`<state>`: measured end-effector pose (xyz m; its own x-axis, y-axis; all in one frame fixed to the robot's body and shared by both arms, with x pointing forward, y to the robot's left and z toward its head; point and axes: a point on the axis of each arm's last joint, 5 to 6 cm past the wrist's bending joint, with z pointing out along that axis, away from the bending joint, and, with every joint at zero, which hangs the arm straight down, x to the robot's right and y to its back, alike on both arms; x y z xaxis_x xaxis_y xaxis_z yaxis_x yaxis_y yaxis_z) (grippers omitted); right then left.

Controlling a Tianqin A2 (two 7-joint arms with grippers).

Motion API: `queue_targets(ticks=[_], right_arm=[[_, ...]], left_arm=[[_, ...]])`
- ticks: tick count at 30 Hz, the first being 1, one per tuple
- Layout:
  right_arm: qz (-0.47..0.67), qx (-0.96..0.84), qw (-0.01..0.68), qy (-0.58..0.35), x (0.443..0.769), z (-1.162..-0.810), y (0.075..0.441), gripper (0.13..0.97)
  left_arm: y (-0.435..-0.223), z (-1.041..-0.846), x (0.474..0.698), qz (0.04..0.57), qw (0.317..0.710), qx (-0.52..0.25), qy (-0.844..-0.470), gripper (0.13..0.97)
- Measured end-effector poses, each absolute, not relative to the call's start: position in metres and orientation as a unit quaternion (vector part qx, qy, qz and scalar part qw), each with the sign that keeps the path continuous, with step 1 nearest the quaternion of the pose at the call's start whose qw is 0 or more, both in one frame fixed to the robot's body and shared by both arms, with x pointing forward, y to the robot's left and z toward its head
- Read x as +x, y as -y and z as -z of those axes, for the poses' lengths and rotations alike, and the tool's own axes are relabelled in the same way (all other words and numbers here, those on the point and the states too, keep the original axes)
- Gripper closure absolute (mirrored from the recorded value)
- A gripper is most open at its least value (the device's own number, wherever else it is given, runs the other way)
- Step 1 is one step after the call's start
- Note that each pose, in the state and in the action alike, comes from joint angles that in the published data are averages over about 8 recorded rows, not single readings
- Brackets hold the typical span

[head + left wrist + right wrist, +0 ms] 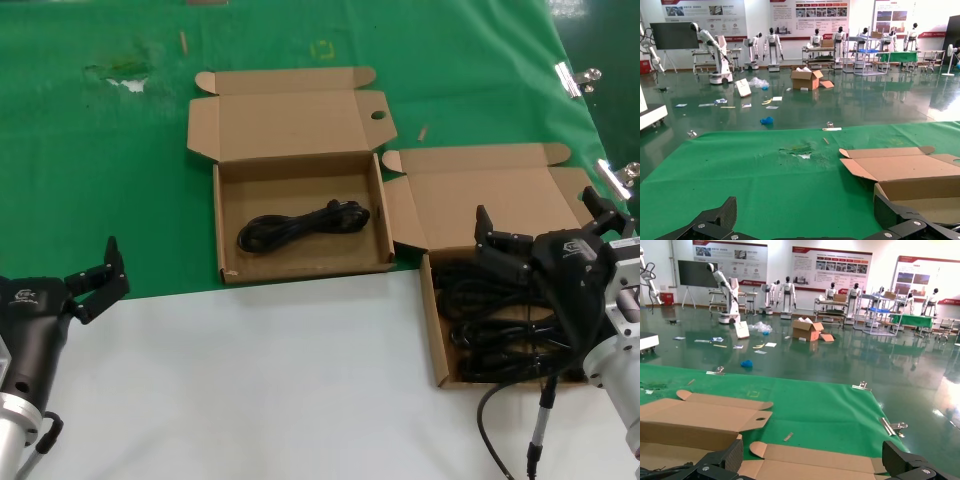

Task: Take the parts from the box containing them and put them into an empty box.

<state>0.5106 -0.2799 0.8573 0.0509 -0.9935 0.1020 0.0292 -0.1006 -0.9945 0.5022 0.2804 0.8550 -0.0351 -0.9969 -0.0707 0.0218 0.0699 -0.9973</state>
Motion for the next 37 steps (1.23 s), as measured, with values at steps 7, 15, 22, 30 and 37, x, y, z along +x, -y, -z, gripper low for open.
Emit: queue_targets(ticks=[7,15,22,30,37], right_arm=[[0.518,-0.531,0.493,-0.454,0.5106,-0.8573,0.2799,0.130],[0.518,-0.531,0.493,-0.454,0.5106,-0.8573,0.2799,0.130],[0.518,-0.531,0.493,-0.454,0.5106,-0.8573,0.2799,0.130],[0.518,-0.531,0.493,-0.454,0.5106,-0.8573,0.2799,0.130],[0.518,-0.531,0.493,-0.454,0.5106,-0.8573,0.2799,0.130]], left_arm=[[-0.2804,-0.8550,0.5022,0.496,0.513,-0.468,-0.521,0.132],[-0.2804,-0.8550,0.5022,0.496,0.513,-0.468,-0.521,0.132],[-0.2804,-0.8550,0.5022,0.496,0.513,-0.468,-0.521,0.132],[-0.2804,-0.8550,0.5022,0.496,0.513,-0.468,-0.521,0.132],[-0.2804,-0.8550,0.5022,0.496,0.513,-0.468,-0.521,0.132]])
